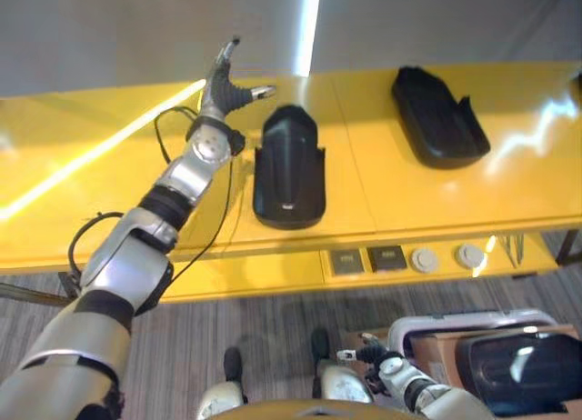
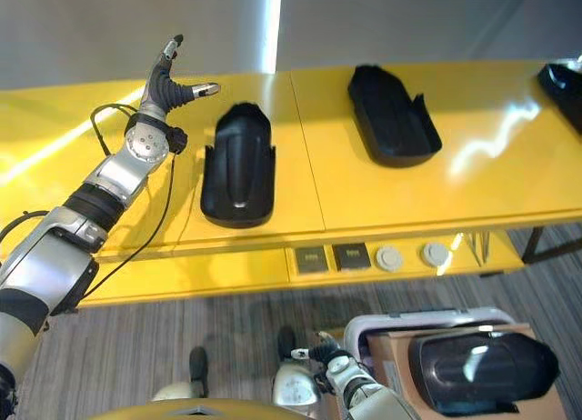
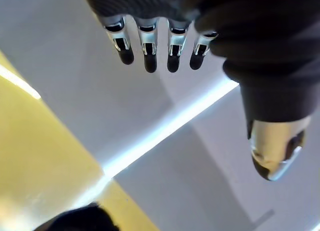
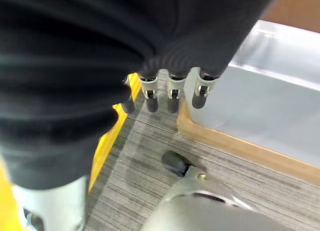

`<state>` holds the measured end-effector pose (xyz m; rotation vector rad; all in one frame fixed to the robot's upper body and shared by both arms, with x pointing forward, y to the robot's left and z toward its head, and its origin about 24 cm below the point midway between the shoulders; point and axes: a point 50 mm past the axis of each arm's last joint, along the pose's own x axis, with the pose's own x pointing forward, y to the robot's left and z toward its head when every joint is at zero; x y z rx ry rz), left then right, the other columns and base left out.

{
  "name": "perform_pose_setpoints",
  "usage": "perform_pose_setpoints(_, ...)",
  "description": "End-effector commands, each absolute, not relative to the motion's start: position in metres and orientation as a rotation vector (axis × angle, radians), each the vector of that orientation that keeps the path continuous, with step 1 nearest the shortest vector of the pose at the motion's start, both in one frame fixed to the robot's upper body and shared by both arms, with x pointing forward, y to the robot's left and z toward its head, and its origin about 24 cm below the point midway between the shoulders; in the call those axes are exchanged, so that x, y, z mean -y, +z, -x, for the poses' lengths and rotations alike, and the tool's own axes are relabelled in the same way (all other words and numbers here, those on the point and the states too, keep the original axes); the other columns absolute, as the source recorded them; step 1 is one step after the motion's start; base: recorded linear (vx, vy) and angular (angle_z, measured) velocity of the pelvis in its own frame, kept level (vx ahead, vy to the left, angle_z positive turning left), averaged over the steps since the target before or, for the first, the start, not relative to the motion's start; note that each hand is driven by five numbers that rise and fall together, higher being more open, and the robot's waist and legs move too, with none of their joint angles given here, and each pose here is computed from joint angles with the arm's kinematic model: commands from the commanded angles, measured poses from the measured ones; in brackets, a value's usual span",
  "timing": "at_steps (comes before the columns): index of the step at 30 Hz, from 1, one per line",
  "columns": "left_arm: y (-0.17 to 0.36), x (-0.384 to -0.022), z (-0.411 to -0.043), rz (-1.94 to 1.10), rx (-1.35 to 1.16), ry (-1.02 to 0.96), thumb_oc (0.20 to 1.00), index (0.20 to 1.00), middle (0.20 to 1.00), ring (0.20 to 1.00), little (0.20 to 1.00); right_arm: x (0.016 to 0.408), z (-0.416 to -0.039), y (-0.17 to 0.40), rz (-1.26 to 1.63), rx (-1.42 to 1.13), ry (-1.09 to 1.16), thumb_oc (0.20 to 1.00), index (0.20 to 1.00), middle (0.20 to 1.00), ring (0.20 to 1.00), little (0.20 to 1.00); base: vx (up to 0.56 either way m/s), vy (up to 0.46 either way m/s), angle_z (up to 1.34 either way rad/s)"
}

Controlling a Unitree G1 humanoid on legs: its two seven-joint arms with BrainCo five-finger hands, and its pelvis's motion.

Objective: Move parts from the plastic box to the shelf.

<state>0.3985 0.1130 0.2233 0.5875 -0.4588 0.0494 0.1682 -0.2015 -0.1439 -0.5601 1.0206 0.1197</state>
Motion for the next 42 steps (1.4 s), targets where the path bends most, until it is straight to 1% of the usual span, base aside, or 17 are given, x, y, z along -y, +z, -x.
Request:
perform_pose_setpoints(1, 0.256, -0.131, -0.384, -0.576, 0.634, 0.100, 1.000, 1.000, 1.000, 1.000, 1.000, 0.212, -0.148, -0.151, 0.512, -1.112, 0.083, 1.000, 1.000, 1.000, 1.000, 1.000, 0.04, -0.025, 0.18)
perform_pose_setpoints(2, 0.248, -0.139, -0.370, -0.520, 0.662, 0.057, 1.000, 1.000, 1.000, 1.000, 1.000, 0.215, -0.144, -0.152, 0.495, -1.127, 0.062, 1.000, 1.000, 1.000, 1.000, 1.000, 0.06, -0.017, 0.22)
perform_pose_setpoints(3, 0.231, -0.151, -0.345, -0.415, 0.668, -0.026, 1.000, 1.000, 1.000, 1.000, 1.000, 0.219, -0.132, -0.155, 0.463, -1.162, 0.032, 1.000, 1.000, 1.000, 1.000, 1.000, 0.07, -0.002, 0.23)
perform_pose_setpoints(4, 0.226, -0.155, -0.332, -0.400, 0.686, -0.063, 0.338, 0.338, 0.338, 0.338, 0.338, 0.221, -0.125, -0.157, 0.452, -1.181, 0.018, 1.000, 1.000, 1.000, 1.000, 1.000, 0.07, 0.007, 0.16)
perform_pose_setpoints(5, 0.216, -0.160, -0.319, -0.331, 0.672, -0.111, 0.200, 0.200, 0.200, 0.200, 0.200, 0.223, -0.117, -0.159, 0.438, -1.211, 0.009, 1.000, 1.000, 1.000, 1.000, 1.000, 0.06, 0.007, 0.07)
perform_pose_setpoints(8, 0.190, -0.162, -0.289, -0.187, 0.626, -0.178, 0.200, 0.200, 0.200, 0.200, 0.200, 0.223, -0.098, -0.164, 0.436, -1.266, 0.016, 1.000, 1.000, 1.000, 1.000, 1.000, 0.06, 0.003, 0.14)
perform_pose_setpoints(12, 0.153, -0.160, -0.256, -0.053, 0.494, -0.271, 0.200, 0.200, 0.200, 0.200, 0.200, 0.217, -0.092, -0.167, 0.424, -1.273, 0.024, 1.000, 1.000, 1.000, 1.000, 1.000, 0.01, -0.001, 0.01)
perform_pose_setpoints(13, 0.152, -0.160, -0.255, -0.053, 0.492, -0.271, 0.200, 0.200, 0.200, 0.200, 0.200, 0.217, -0.092, -0.167, 0.425, -1.274, 0.025, 1.000, 1.000, 1.000, 1.000, 1.000, 0.00, -0.003, 0.08)
perform_pose_setpoints(14, 0.149, -0.161, -0.250, -0.048, 0.475, -0.287, 0.200, 0.200, 0.200, 0.200, 0.200, 0.216, -0.093, -0.167, 0.421, -1.267, 0.025, 1.000, 1.000, 1.000, 1.000, 1.000, -0.02, 0.001, 0.13)
perform_pose_setpoints(16, 0.128, -0.153, -0.236, -0.007, 0.360, -0.402, 0.200, 0.200, 0.200, 0.200, 0.200, 0.211, -0.101, -0.165, 0.426, -1.235, 0.048, 1.000, 1.000, 1.000, 1.000, 1.000, -0.03, 0.017, 0.06)
perform_pose_setpoints(18, 0.113, -0.137, -0.228, 0.043, 0.266, -0.528, 0.200, 0.200, 0.200, 0.200, 0.200, 0.204, -0.114, -0.163, 0.434, -1.192, 0.074, 1.000, 1.000, 1.000, 1.000, 1.000, 0.00, 0.000, 0.00)
perform_pose_setpoints(21, 0.098, -0.114, -0.229, 0.061, 0.190, -0.638, 0.200, 0.200, 0.200, 0.200, 0.200, 0.198, -0.122, -0.161, 0.455, -1.158, 0.105, 1.000, 1.000, 1.000, 1.000, 1.000, -0.01, 0.019, 0.01)
perform_pose_setpoints(23, 0.094, -0.107, -0.232, 0.053, 0.172, -0.665, 0.200, 0.200, 0.200, 0.200, 0.200, 0.197, -0.124, -0.161, 0.457, -1.151, 0.108, 1.000, 1.000, 1.000, 1.000, 1.000, 0.00, 0.024, -0.12)
perform_pose_setpoints(29, 0.083, -0.091, -0.244, 0.108, 0.123, -0.664, 0.200, 0.200, 0.200, 0.200, 0.200, 0.198, -0.117, -0.163, 0.463, -1.163, 0.108, 1.000, 1.000, 1.000, 1.000, 1.000, 0.01, 0.016, -0.14)
perform_pose_setpoints(30, 0.082, -0.084, -0.252, 0.128, 0.121, -0.643, 0.200, 0.200, 0.200, 0.200, 0.200, 0.200, -0.114, -0.163, 0.462, -1.172, 0.091, 1.000, 1.000, 1.000, 1.000, 1.000, 0.00, 0.021, -0.13)
perform_pose_setpoints(35, 0.094, -0.067, -0.271, 0.112, 0.167, -0.641, 0.200, 0.200, 0.200, 0.200, 0.200, 0.207, -0.106, -0.164, 0.454, -1.200, 0.044, 1.000, 1.000, 1.000, 1.000, 1.000, -0.02, 0.007, -0.14)
perform_pose_setpoints(42, 0.090, -0.063, -0.278, 0.094, 0.146, -0.619, 0.200, 0.200, 0.200, 0.200, 0.200, 0.207, -0.104, -0.164, 0.431, -1.198, 0.018, 1.000, 1.000, 1.000, 1.000, 1.000, 0.01, -0.002, -0.06)
